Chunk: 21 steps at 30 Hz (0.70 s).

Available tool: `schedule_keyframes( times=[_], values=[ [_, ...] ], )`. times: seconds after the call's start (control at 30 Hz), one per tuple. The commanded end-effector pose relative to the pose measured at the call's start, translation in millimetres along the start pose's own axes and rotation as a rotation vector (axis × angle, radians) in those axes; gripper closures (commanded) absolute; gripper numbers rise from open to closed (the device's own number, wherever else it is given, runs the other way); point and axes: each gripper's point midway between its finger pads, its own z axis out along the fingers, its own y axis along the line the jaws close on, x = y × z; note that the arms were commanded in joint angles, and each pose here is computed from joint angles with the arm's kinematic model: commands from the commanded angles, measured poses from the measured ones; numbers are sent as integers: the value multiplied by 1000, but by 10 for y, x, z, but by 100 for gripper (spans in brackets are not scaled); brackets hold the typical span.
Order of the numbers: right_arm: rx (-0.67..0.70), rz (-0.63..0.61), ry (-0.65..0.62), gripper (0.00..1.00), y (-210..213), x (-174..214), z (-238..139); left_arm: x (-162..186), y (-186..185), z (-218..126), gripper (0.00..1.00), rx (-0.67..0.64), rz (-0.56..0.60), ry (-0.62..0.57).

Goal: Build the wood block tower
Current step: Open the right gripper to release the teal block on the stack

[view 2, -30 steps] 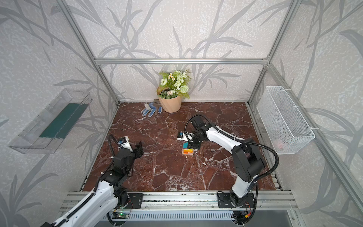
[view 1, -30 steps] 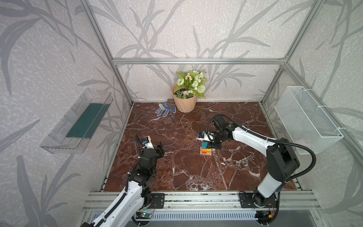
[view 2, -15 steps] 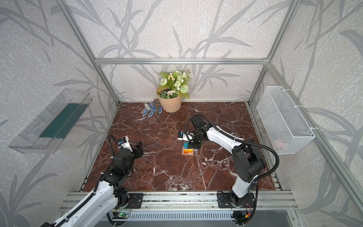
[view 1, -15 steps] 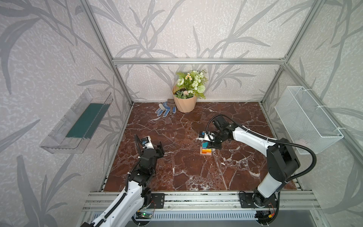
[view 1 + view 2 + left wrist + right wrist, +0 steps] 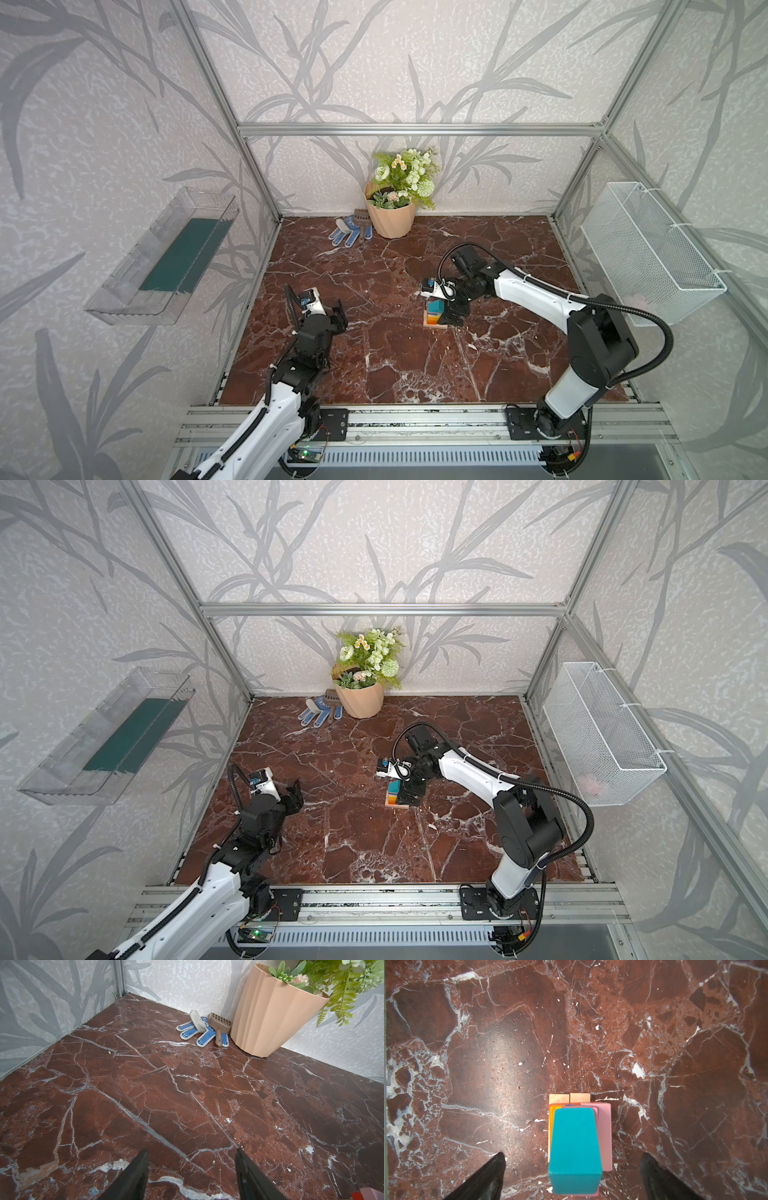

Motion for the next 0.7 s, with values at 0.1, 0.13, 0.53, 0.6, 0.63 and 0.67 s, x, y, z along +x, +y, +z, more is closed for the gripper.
schedule_keyframes(
  times=[0.1,0.13,0.53,0.6,0.63,0.67],
  values=[
    [33,0,-32,1,-20,-48,-101,-8,4,-6,34,1,-8,-10],
    [43,5,-27,1,-41,-34,-95,-8,6,-5,34,0,-7,-10],
    [57,37,-14,1,-149,-6,-60,-6,4,-5,34,1,-6,-9],
    [58,39,-13,1,-160,-5,-60,-5,7,-5,34,0,-6,-9],
    [61,39,-13,1,-166,-8,-58,-8,5,-5,34,1,-8,-10],
    [60,40,-12,1,-169,-5,-52,-7,8,-5,34,-1,-7,-10]
  ],
)
